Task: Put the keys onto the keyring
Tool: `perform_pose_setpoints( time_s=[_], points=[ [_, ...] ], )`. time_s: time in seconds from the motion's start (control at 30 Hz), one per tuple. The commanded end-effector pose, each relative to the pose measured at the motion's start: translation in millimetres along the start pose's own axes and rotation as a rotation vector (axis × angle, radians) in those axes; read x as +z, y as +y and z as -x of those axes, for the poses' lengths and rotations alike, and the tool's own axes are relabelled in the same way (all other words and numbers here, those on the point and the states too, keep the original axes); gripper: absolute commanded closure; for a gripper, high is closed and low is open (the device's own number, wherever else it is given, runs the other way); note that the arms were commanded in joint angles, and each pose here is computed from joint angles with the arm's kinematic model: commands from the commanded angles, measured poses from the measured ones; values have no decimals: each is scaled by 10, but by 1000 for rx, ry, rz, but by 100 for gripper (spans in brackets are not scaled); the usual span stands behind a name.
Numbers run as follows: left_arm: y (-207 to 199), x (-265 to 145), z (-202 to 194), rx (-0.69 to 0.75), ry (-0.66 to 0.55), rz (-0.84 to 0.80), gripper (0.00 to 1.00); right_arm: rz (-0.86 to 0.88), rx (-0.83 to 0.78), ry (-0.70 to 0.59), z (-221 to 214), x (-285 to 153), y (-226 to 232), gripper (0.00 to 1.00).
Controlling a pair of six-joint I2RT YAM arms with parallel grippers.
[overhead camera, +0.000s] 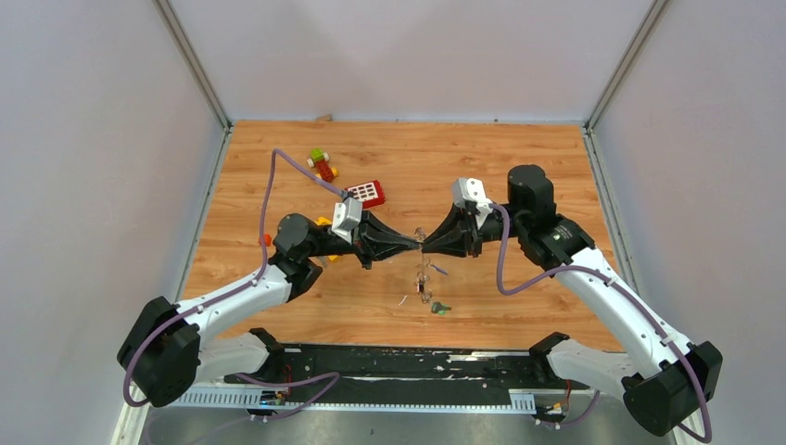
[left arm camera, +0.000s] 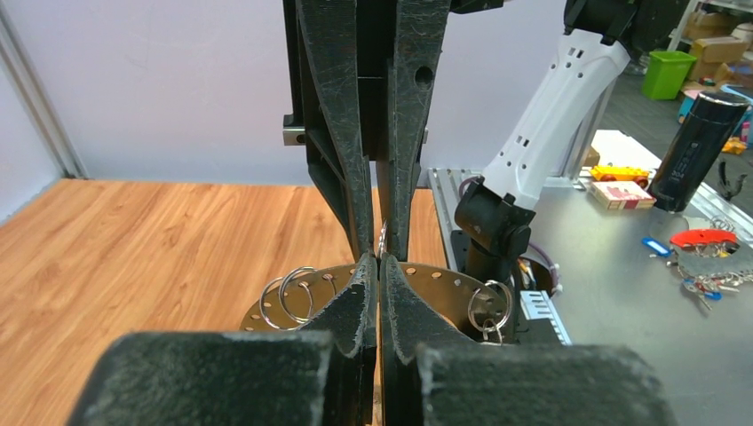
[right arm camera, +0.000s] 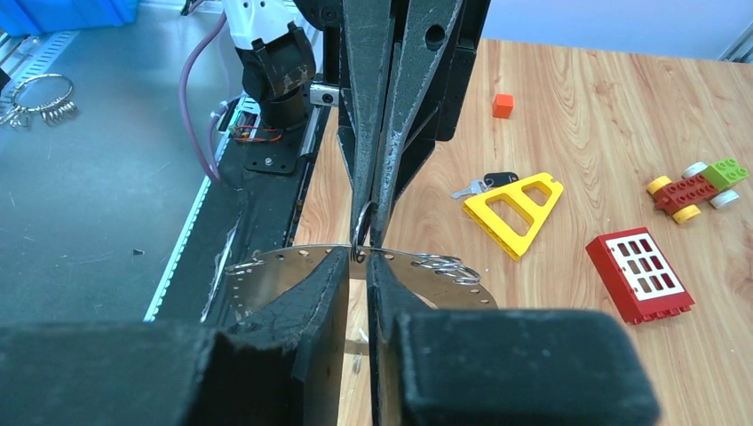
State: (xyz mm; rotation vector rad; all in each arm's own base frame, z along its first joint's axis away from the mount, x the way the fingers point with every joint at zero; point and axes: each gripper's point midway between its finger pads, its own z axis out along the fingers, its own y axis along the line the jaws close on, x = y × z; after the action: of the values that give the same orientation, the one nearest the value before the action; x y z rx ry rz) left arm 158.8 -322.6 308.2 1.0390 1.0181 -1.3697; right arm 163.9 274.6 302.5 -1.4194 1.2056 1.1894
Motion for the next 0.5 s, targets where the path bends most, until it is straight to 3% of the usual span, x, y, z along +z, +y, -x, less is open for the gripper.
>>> perform_pose_setpoints(
  time_s=[0.0,0.47],
  points=[
    [-6,22,66,50,-23,-7,100,-2,-70,-28,222,9,-14,87],
    [-4,15,35,52,-12,-3,100,-28,-93,-21,244,-20,-25,93]
  ],
)
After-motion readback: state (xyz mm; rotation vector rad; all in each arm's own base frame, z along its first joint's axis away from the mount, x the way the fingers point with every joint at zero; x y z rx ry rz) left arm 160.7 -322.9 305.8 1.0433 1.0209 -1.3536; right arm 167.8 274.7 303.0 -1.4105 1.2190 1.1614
